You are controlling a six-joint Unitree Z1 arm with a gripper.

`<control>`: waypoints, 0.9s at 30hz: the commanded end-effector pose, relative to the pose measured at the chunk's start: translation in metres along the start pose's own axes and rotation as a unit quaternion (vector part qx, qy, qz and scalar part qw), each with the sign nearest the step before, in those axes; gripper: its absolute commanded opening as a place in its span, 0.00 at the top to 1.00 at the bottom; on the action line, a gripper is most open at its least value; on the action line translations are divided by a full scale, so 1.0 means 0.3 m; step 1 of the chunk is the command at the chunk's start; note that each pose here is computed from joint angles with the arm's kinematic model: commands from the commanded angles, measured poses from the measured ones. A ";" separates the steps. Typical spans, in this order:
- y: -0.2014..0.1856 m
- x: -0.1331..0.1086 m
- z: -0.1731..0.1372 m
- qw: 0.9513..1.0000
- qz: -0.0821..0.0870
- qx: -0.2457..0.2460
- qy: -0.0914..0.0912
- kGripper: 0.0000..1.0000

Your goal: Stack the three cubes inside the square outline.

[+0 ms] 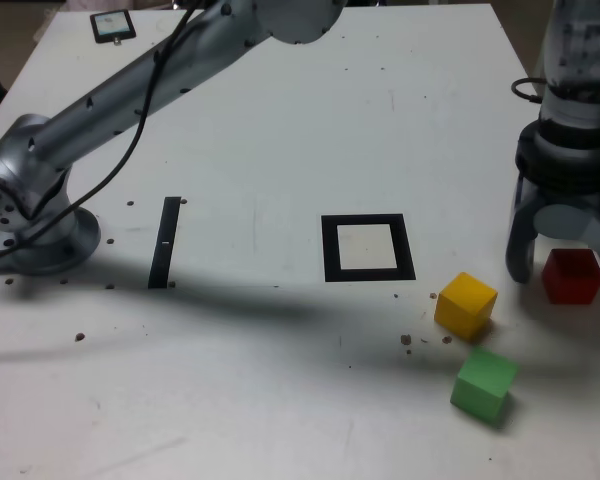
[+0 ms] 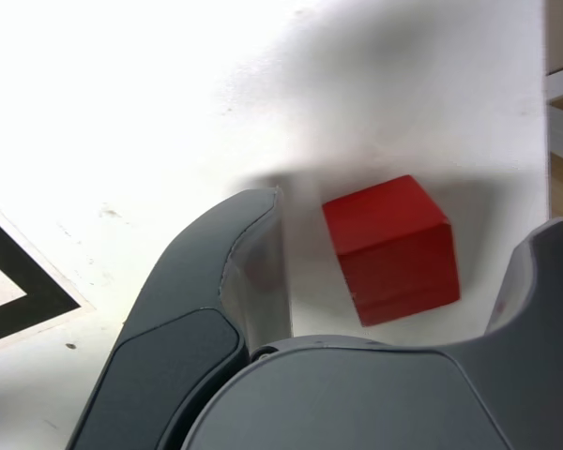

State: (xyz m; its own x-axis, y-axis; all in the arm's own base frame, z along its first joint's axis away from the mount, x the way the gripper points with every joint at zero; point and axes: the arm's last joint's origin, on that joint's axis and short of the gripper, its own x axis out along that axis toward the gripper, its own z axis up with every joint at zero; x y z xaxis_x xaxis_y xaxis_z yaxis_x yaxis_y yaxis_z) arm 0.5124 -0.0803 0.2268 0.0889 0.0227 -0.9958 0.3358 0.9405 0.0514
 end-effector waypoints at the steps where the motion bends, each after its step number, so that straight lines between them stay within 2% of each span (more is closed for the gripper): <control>1: -0.002 0.000 0.005 1.000 0.000 0.000 -0.004 0.23; 7: -0.002 0.004 0.008 1.000 0.000 0.002 -0.006 0.29; 14: -0.012 0.028 0.021 1.000 -0.017 0.009 -0.014 0.29; 22: -0.019 0.058 0.033 1.000 -0.022 0.013 -0.016 0.30; 24: -0.019 0.063 0.033 1.000 -0.022 0.013 -0.014 0.33; 27: -0.019 0.058 0.031 1.000 -0.021 0.011 -0.013 0.44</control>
State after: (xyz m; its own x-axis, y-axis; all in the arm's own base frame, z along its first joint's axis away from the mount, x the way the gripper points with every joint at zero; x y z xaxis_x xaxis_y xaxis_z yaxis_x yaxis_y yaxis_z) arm 0.5210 -0.0876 0.2107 0.1021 -0.0276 -0.9944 0.3606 0.9327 0.0111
